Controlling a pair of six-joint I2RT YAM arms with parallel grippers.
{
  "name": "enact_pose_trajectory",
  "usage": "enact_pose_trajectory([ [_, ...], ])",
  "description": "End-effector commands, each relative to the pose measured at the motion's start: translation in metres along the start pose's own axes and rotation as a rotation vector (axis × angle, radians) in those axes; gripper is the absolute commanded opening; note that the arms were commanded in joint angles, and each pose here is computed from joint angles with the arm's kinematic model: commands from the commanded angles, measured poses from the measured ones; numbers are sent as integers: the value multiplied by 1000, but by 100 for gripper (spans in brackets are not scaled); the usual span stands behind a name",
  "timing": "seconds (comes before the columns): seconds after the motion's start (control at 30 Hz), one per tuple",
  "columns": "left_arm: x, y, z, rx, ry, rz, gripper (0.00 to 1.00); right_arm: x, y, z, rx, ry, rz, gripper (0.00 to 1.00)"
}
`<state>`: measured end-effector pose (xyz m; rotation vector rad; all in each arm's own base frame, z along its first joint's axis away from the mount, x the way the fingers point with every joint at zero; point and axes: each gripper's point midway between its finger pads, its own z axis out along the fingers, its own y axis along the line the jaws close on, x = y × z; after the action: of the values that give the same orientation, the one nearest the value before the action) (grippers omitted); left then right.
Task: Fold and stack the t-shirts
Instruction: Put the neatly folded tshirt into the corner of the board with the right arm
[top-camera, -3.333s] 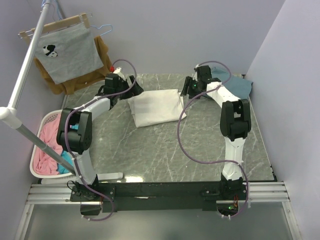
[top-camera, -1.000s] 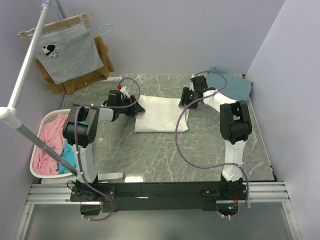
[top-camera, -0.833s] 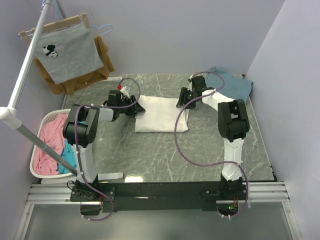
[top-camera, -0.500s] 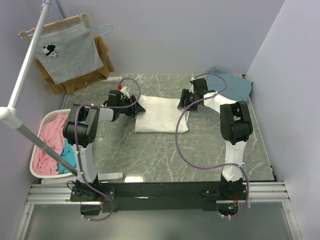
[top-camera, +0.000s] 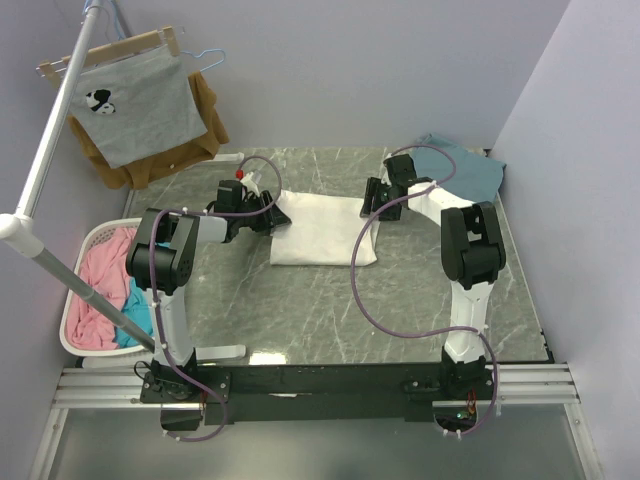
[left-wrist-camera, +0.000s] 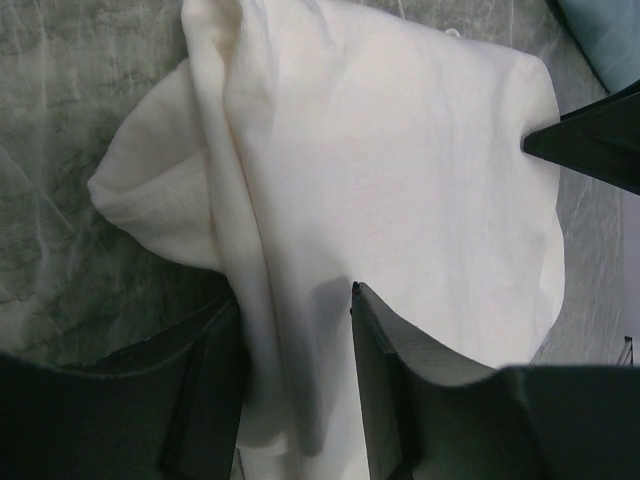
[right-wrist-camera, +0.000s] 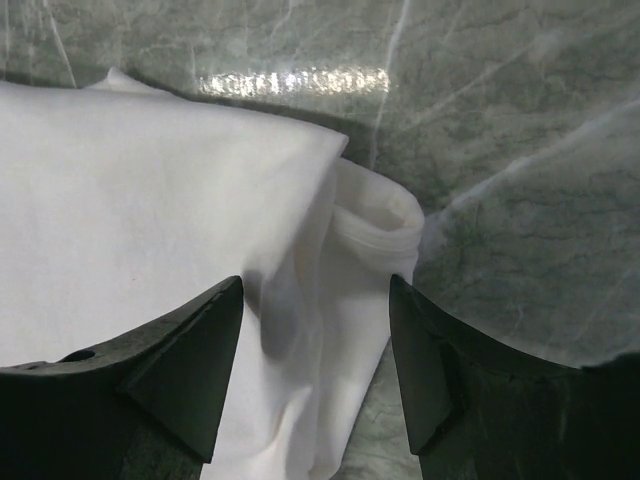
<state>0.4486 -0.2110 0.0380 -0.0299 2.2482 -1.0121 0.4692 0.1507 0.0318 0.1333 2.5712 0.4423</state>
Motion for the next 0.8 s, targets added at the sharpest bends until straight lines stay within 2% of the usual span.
enact_pose_trajectory([
  [0.0, 8, -4, 4, 19, 30, 17, 49, 1, 14, 9, -104, 46, 1, 67],
  [0.13, 8, -5, 5, 23, 32, 18, 49, 17, 38, 16, -257, 123, 36, 65],
  [0.33, 10, -7, 7, 33, 37, 17, 49, 38, 57, 15, -392, 224, 79, 63],
  [0.37, 10, -7, 7, 35, 38, 16, 49, 46, 59, 19, -420, 258, 76, 55],
  [0.43, 12, -7, 8, 39, 43, 14, 49, 46, 68, 16, -480, 281, 85, 46],
  [0.47, 13, -7, 9, 39, 45, 13, 49, 49, 69, 18, -490, 289, 95, 32],
  [0.53, 13, -8, 8, 40, 46, 13, 49, 47, 70, 19, -499, 283, 102, 20],
  [0.6, 13, -8, 8, 36, 46, 15, 49, 44, 71, 18, -505, 268, 114, 0],
  [0.77, 12, -10, 5, 41, 45, 22, 47, 24, 73, 4, -550, 194, 145, 2],
])
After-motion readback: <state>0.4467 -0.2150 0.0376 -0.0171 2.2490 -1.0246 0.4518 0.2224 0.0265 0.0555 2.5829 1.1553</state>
